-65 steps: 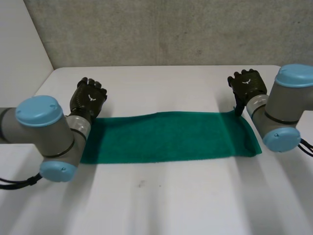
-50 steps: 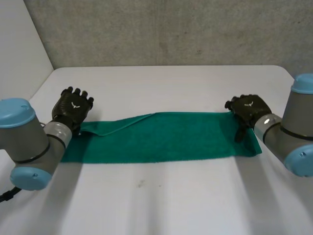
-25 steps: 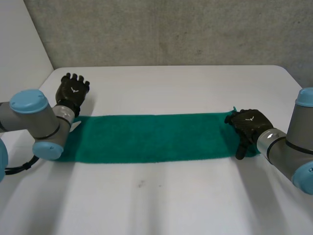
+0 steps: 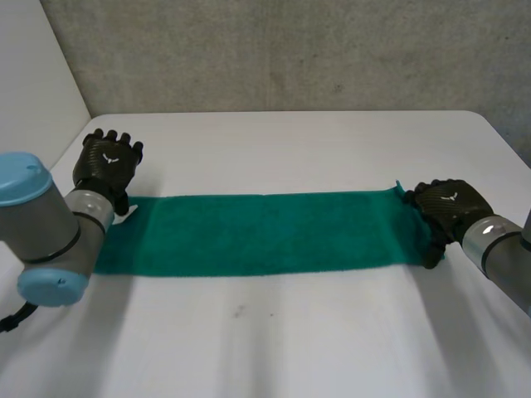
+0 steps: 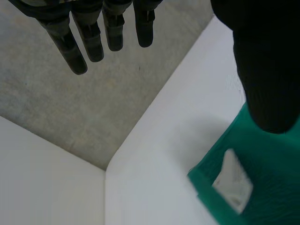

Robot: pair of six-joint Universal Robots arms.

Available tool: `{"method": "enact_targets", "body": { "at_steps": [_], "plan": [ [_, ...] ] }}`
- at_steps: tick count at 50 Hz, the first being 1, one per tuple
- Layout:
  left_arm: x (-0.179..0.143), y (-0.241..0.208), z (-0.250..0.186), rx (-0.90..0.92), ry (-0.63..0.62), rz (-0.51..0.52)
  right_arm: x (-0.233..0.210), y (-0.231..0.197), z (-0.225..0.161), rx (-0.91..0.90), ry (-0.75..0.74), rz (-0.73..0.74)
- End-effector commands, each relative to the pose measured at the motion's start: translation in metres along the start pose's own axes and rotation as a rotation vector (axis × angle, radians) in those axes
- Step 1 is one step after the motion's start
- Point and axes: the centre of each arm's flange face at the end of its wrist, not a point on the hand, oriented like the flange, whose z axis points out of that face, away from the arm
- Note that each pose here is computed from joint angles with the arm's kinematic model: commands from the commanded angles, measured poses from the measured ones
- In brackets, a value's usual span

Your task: Fold the towel.

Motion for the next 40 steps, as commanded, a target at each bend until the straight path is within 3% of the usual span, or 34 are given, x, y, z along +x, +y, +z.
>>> {"method": "enact_targets", "body": {
  "at_steps": [1, 23, 31, 40],
  "plan": [
    [0.002, -0.011, -0.032, 0.007, 0.031, -0.136, 0.011, 0.011, 0.003, -0.030, 0.029, -0.016],
    [0.013, 0.000, -0.047, -0.037, 0.068, -0.147, 0.007, 0.039, 0.042, -0.015, -0.012, -0.007],
    [0.014, 0.001, -0.049, -0.041, 0.070, -0.147, 0.023, 0.042, 0.049, -0.013, 0.034, 0.003],
    [0.014, 0.001, -0.050, -0.043, 0.070, -0.147, 0.070, 0.055, 0.055, -0.055, 0.147, 0.038]
  ]
}}
